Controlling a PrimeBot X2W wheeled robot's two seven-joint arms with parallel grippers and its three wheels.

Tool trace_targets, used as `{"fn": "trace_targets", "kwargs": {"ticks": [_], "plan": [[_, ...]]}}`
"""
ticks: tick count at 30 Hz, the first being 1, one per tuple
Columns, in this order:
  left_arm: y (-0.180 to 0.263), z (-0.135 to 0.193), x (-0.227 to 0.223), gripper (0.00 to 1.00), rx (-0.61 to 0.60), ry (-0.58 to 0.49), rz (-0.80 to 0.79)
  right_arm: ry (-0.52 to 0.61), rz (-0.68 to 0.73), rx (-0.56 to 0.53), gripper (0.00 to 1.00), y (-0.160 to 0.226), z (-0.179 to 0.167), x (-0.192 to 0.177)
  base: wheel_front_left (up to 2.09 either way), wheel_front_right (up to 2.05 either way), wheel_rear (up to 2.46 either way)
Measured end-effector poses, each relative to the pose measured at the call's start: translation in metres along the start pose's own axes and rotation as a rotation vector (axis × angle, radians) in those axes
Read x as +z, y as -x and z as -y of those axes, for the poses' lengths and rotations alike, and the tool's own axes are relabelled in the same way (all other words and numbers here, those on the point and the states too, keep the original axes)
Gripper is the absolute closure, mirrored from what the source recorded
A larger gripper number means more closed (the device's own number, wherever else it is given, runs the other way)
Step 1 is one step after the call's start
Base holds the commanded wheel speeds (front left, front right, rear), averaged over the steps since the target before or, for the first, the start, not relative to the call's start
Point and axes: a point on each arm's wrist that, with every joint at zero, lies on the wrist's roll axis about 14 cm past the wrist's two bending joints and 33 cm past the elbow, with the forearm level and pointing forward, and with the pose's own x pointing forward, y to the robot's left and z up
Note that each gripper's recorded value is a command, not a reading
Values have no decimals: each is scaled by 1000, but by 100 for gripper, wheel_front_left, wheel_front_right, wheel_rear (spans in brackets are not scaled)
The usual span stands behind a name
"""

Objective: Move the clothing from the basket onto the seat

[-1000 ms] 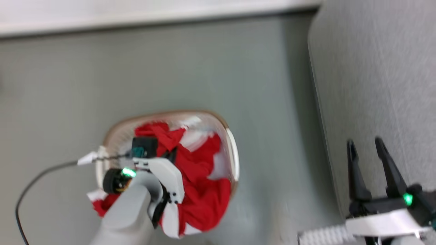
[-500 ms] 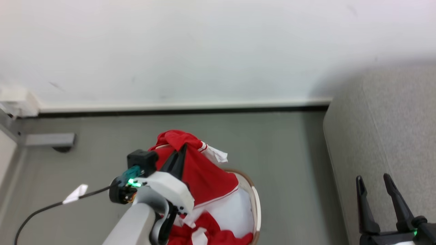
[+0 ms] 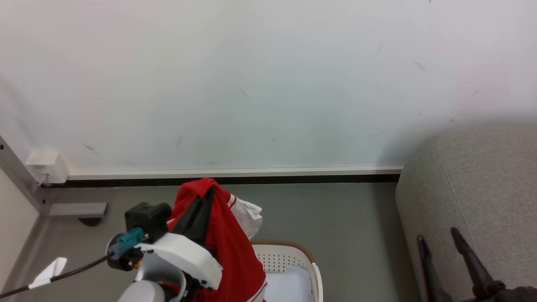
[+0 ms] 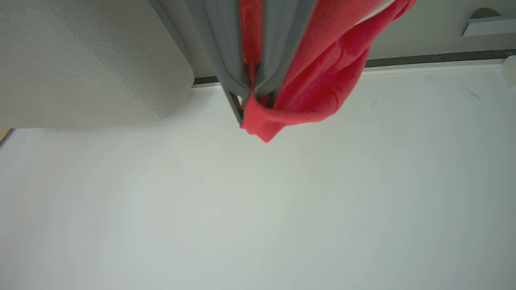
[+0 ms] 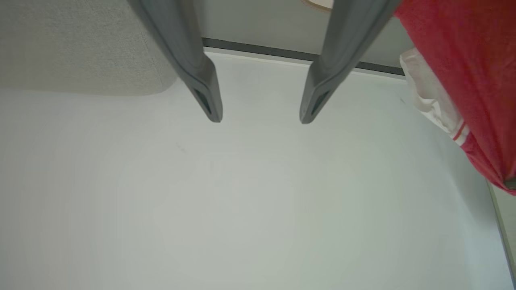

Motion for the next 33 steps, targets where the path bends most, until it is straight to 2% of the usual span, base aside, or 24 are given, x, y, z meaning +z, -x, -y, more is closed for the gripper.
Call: {"fn": "trace_targets", "kwargs": {"ticks": [1, 4, 7, 11, 14, 15, 26, 33], "plan": [[0, 0, 0, 100, 0, 0, 0, 0, 0, 0, 0, 0, 0, 0, 0, 0, 0], [7, 14, 6, 100, -52, 3, -21, 5, -2, 187, 0, -3, -42, 3, 0, 0, 0], [9, 27, 13, 100, -99, -3, -30, 51, -9, 334, 0, -4, -66, 7, 0, 0, 0], [13, 46, 15, 100, -176, -5, -60, 127, -22, 510, 0, -8, -91, 14, 0, 0, 0], [15, 54, 13, 100, -213, -17, -81, 173, -26, 575, 0, -12, -98, 19, 0, 0, 0], [15, 64, 17, 100, -252, -27, -83, 211, -33, 627, 0, -17, -103, 22, 0, 0, 0], [20, 115, 31, 100, -434, -48, -75, 259, -122, 782, 0, -23, -127, 11, 0, 0, 0], [28, 145, 33, 100, -541, -35, -80, 127, -210, 807, 0, -20, -146, -10, 0, 0, 0]]}}
